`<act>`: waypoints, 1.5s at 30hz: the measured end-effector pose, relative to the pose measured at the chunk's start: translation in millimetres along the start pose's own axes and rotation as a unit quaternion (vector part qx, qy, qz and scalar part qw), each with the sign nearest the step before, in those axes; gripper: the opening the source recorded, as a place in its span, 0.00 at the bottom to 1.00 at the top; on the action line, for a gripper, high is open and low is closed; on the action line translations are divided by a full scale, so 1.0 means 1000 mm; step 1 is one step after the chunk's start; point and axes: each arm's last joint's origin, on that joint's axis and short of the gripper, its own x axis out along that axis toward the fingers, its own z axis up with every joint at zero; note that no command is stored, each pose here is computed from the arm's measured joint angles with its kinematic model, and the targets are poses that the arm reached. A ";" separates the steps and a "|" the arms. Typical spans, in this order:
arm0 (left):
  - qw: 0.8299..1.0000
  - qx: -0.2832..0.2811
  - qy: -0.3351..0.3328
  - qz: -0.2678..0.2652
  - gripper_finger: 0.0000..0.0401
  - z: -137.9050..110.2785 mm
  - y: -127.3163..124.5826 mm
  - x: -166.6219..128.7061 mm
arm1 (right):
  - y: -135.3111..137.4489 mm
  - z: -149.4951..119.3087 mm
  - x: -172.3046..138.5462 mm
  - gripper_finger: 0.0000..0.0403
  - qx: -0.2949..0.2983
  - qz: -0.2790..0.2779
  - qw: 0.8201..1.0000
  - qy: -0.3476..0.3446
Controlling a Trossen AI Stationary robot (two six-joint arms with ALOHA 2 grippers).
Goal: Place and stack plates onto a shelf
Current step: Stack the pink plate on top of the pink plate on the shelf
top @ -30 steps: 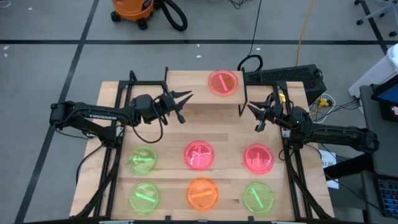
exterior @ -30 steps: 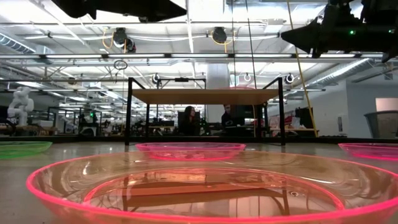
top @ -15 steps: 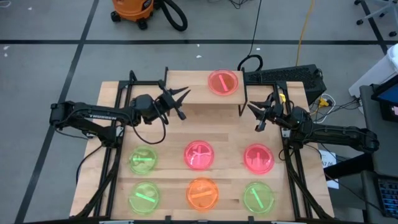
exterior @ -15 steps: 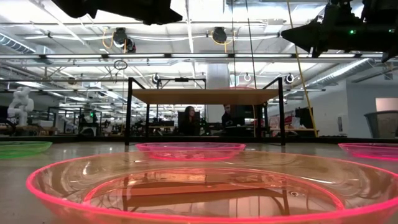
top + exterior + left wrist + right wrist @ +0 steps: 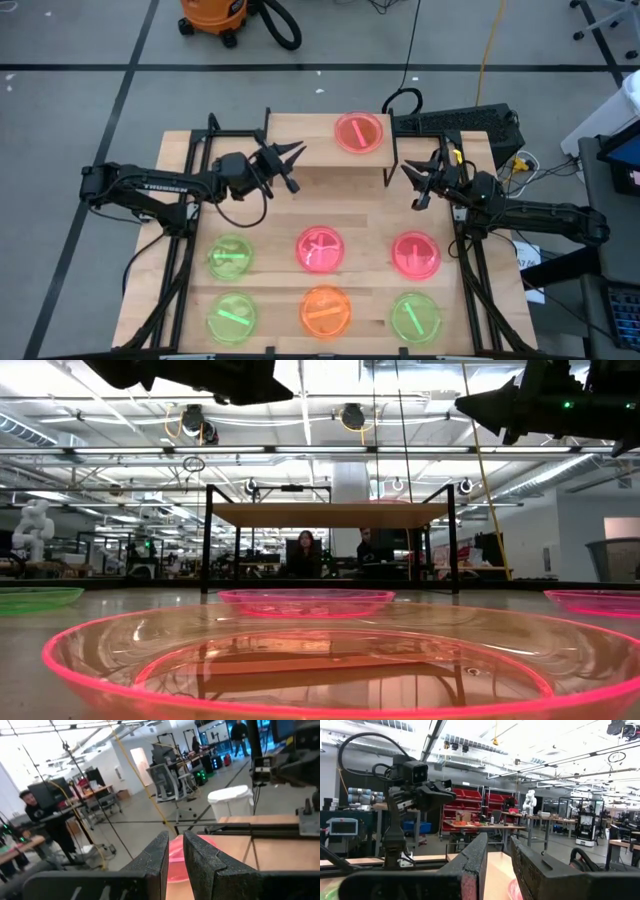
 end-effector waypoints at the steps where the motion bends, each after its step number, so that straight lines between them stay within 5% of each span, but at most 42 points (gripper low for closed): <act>1: 1.000 -0.009 0.000 0.000 0.16 0.000 0.000 0.000 | 0.000 0.000 0.000 0.17 0.000 0.000 1.000 0.000; 18: 0.997 -0.069 0.012 -0.041 0.16 0.002 -0.018 -0.009 | 0.004 -0.002 0.007 0.17 0.084 0.037 0.995 0.046; 24: 0.996 -0.072 0.005 -0.061 0.16 0.006 -0.028 -0.015 | 0.012 0.005 0.024 0.17 0.061 0.062 0.981 0.172; 36: 0.994 -0.091 -0.013 -0.065 0.16 0.014 -0.037 -0.022 | 0.028 0.022 0.048 0.17 0.044 0.090 0.971 0.218; 45: 0.994 -0.093 -0.034 -0.044 0.16 0.032 -0.031 -0.039 | 0.040 0.012 0.059 0.17 -0.003 0.080 0.939 0.335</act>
